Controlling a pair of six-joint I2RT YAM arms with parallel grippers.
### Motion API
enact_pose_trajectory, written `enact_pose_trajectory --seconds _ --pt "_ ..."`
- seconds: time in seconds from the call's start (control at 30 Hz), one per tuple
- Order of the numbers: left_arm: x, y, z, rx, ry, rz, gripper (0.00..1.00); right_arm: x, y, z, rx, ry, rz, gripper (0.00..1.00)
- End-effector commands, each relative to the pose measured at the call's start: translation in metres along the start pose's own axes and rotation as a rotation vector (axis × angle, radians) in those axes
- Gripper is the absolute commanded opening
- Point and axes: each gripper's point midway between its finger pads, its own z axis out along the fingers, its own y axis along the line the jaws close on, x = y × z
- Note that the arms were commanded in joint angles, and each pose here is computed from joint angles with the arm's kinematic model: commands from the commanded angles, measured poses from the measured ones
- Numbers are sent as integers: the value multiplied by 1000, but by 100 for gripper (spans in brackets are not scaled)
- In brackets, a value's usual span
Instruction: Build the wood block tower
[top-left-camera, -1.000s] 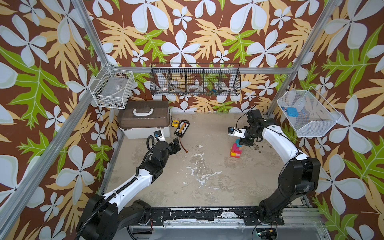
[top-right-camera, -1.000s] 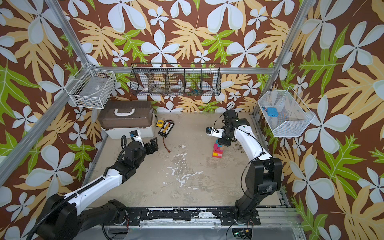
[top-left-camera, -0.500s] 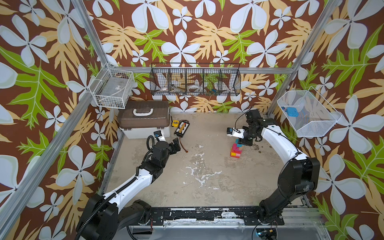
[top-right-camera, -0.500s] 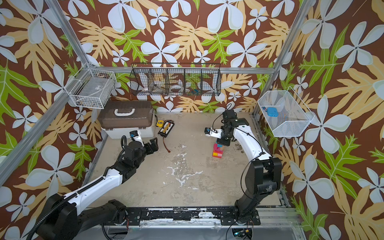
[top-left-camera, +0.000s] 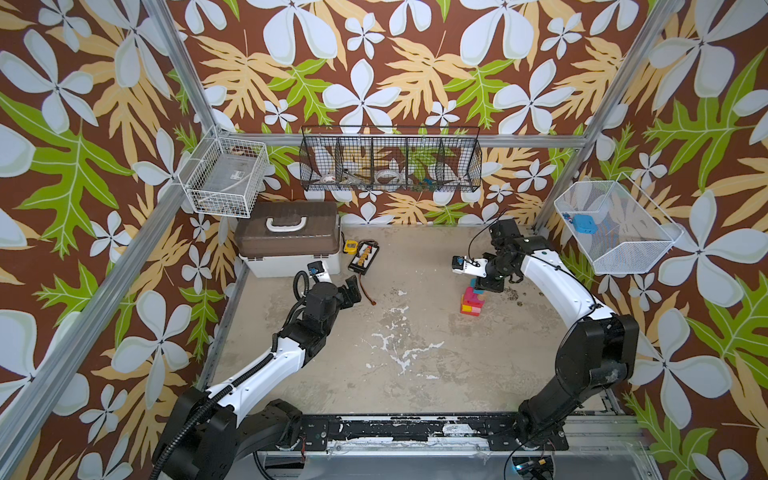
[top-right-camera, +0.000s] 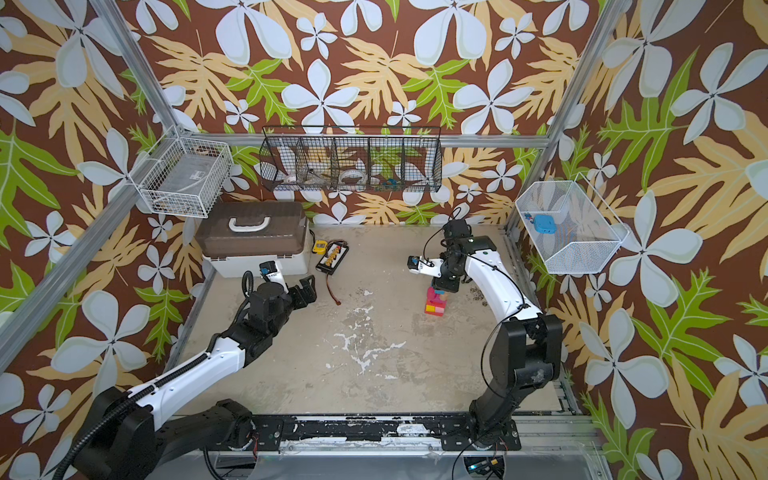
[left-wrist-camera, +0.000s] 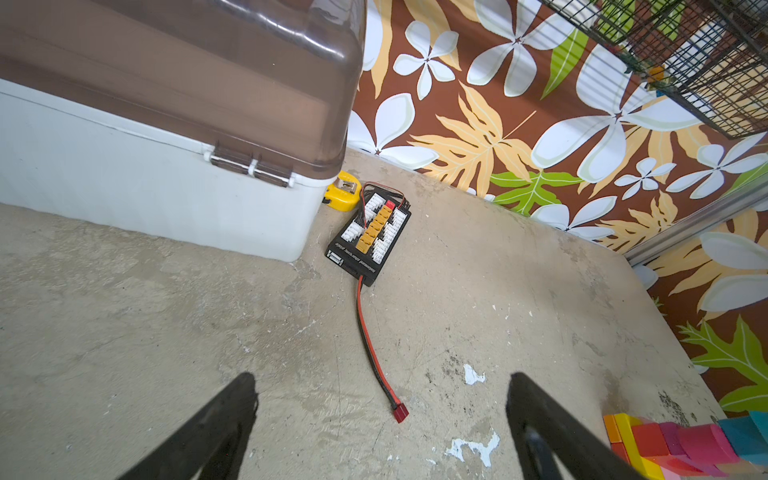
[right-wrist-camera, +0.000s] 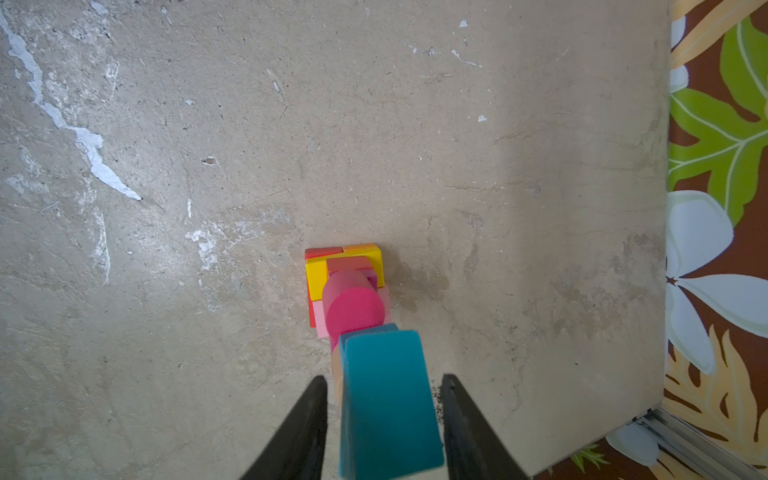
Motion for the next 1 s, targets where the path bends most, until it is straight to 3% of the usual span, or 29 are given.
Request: enact_pose_trajectory --seconds 0.0,0.17,0.37,0.43,0.5,0.63,0.77,0.87,0.97 --pt "-6 -1 0 -4 -20 -3 95 2 0 -4 22 5 -26 49" --pt "-6 -1 1 -5 -20 -3 95 -19 -15 -28 123 -94 -50 54" --pt "-5 3 3 -27 -25 7 94 -86 -38 -102 285 -496 81 52" --pt "-8 7 1 -45 -38 12 93 -95 -40 -129 343 -631 159 49" --pt "-15 11 -5 -64 -73 17 92 -94 -37 -148 431 -758 280 54" --pt "-36 32 -29 -143 -189 9 92 -50 -22 -161 659 -883 580 67" --pt "-48 68 -62 -257 -352 -8 97 27 13 -144 908 -943 915 76" --pt "-50 90 -86 -319 -445 -17 98 59 40 -136 1016 -1022 996 80" --pt "-49 101 -102 -316 -521 -27 99 77 53 -122 1038 -1018 1067 82"
